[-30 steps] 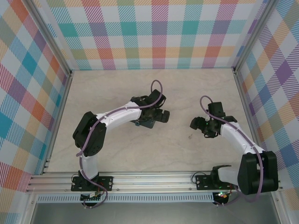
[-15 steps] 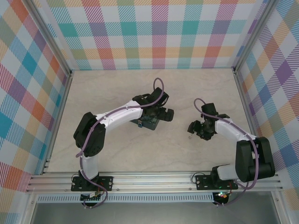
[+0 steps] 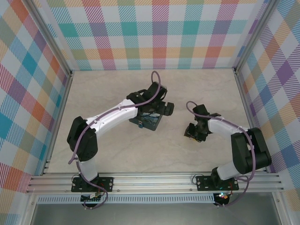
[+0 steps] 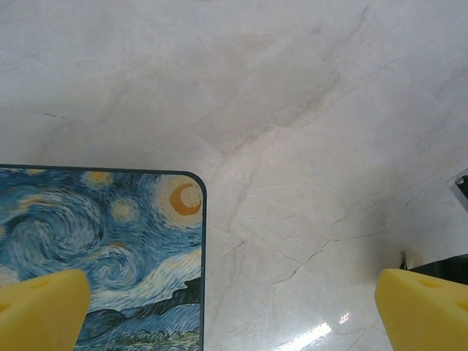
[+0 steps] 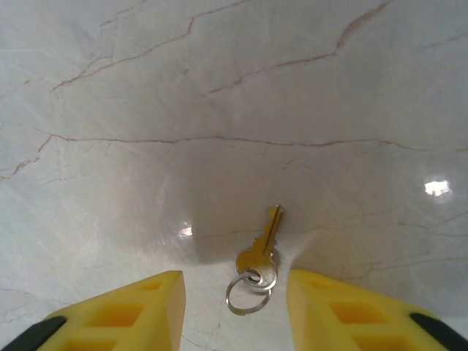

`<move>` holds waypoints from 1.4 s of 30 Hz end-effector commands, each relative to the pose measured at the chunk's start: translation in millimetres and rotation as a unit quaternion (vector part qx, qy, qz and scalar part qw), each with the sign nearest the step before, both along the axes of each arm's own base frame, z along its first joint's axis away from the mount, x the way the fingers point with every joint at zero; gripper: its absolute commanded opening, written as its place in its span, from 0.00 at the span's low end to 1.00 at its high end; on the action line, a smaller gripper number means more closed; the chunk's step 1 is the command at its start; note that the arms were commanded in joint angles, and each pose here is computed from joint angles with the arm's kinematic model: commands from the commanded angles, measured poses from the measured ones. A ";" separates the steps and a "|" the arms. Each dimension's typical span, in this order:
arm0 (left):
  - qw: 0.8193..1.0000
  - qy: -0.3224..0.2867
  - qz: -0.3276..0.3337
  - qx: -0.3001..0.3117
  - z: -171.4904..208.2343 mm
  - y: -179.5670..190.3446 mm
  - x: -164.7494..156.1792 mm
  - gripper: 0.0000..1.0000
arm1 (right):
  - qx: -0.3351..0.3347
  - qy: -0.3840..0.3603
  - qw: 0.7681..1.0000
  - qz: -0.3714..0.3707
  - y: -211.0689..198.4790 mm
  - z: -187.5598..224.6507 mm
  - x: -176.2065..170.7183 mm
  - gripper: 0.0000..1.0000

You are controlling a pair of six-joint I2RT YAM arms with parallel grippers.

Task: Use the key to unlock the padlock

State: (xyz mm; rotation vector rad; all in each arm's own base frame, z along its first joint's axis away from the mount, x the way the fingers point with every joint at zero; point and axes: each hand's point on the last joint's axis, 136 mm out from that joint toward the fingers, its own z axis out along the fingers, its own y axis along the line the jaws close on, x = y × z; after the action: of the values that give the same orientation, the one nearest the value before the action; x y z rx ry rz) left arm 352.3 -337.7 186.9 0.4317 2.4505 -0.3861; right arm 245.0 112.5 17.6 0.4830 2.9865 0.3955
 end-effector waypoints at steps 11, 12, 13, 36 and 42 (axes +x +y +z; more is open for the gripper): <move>1.000 -0.019 0.012 0.014 16.0 16.6 -1.2 1.00 | -0.025 0.006 1.000 -0.008 -2.6 -5.5 4.7 0.18; 1.000 -0.020 0.012 0.013 17.0 16.6 -1.1 1.00 | -0.025 0.005 1.000 -0.008 -2.6 -5.2 4.6 0.16; 1.000 -0.021 0.011 0.015 16.5 16.8 -1.0 1.00 | -0.024 0.004 1.000 -0.007 -2.4 -5.0 4.8 0.15; 0.972 -0.056 0.004 -0.227 101.6 26.0 0.3 1.00 | 0.214 -0.346 0.907 0.112 69.1 156.0 48.5 0.00; 0.922 -0.109 -0.115 -0.352 173.6 4.7 -27.7 0.88 | 0.313 -0.463 0.811 0.174 94.9 245.1 41.3 0.00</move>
State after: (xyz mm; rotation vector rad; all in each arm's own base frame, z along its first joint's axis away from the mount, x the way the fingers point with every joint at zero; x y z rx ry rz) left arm 348.0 -306.2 300.1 0.2641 2.1074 -0.9225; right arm 292.5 183.5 206.2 -0.0259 2.1397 1.0599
